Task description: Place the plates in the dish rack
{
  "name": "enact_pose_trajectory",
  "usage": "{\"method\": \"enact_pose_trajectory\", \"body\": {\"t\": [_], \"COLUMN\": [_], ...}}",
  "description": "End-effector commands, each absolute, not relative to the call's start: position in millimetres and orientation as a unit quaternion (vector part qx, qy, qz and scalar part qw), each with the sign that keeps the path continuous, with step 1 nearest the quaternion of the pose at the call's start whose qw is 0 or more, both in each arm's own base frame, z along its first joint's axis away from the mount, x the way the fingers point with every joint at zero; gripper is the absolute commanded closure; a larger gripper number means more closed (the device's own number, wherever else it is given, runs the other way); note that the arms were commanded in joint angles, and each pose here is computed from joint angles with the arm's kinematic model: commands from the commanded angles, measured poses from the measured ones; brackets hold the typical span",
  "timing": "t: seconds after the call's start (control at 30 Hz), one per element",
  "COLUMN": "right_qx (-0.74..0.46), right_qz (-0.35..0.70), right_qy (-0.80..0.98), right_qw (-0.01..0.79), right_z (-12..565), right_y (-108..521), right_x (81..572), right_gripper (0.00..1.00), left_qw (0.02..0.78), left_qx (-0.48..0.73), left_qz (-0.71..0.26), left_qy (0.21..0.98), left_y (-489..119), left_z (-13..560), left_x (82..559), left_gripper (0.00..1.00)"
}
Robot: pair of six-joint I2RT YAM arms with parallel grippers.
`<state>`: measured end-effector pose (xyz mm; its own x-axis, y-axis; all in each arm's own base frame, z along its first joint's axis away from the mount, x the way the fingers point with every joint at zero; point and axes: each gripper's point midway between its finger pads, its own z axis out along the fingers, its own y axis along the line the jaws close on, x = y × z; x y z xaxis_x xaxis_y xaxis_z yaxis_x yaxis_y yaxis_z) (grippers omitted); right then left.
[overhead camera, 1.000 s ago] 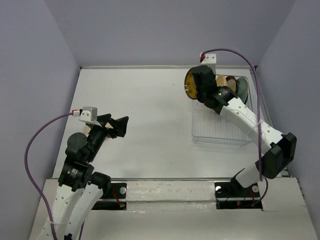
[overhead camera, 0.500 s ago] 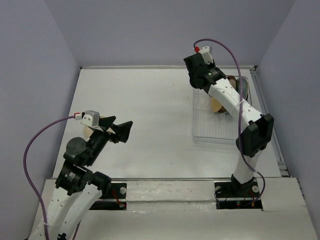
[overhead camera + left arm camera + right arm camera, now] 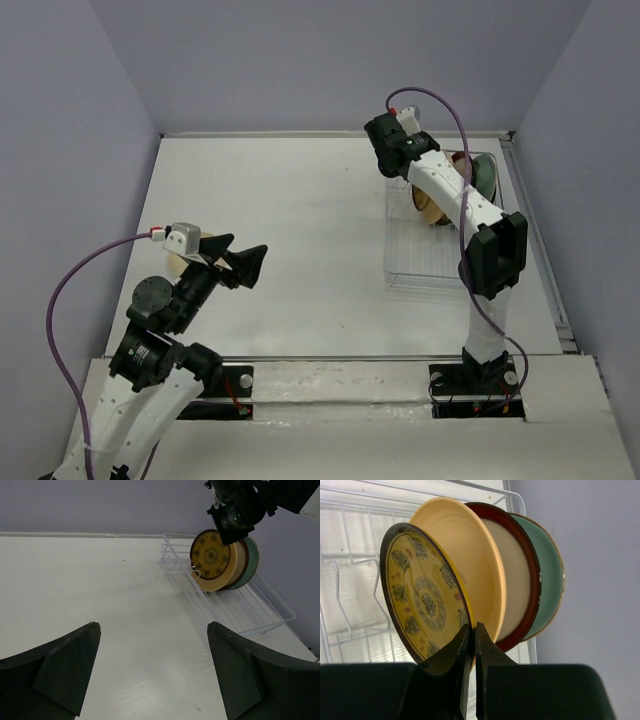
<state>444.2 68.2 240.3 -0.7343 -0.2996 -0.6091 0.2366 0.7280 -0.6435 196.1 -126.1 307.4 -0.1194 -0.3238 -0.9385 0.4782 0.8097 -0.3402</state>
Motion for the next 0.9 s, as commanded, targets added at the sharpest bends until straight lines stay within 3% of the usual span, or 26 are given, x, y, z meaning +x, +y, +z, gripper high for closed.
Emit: {"method": "enact_pose_trajectory", "body": {"t": [0.0, 0.3, 0.33, 0.5, 0.7, 0.87], "right_qx": [-0.002, 0.017, 0.024, 0.028, 0.027, 0.007], "right_qz": [-0.349, -0.324, -0.321, -0.265, -0.174, -0.017], "right_qy": [0.864, 0.872, 0.871, 0.872, 0.871, 0.846], "right_qw": [0.363, 0.367, 0.371, 0.410, 0.458, 0.532], "right_z": [229.6, 203.1, 205.2, 223.8, 253.6, 279.9], "right_y": [73.0, 78.0, 74.7, 86.1, 101.1, 143.6], "right_x": [451.4, 466.9, 468.4, 471.0, 458.5, 429.9], "right_gripper": [0.93, 0.92, 0.89, 0.54, 0.48, 0.46], "left_qw": [0.678, 0.671, 0.670, 0.658, 0.651, 0.613], "left_qx": [0.062, 0.055, 0.054, 0.046, 0.008, -0.018], "left_qz": [-0.304, -0.294, -0.293, -0.280, -0.242, -0.228], "left_qy": [0.667, 0.679, 0.680, 0.698, 0.720, 0.757], "left_y": [-124.6, -124.1, -124.0, -124.1, -110.5, -110.2], "left_z": [319.7, 313.0, 312.0, 302.3, 290.0, 263.2], "left_x": [193.8, 200.0, 201.1, 211.6, 228.5, 247.9], "left_gripper": [0.01, 0.01, 0.01, 0.01, 0.01, 0.01]}}
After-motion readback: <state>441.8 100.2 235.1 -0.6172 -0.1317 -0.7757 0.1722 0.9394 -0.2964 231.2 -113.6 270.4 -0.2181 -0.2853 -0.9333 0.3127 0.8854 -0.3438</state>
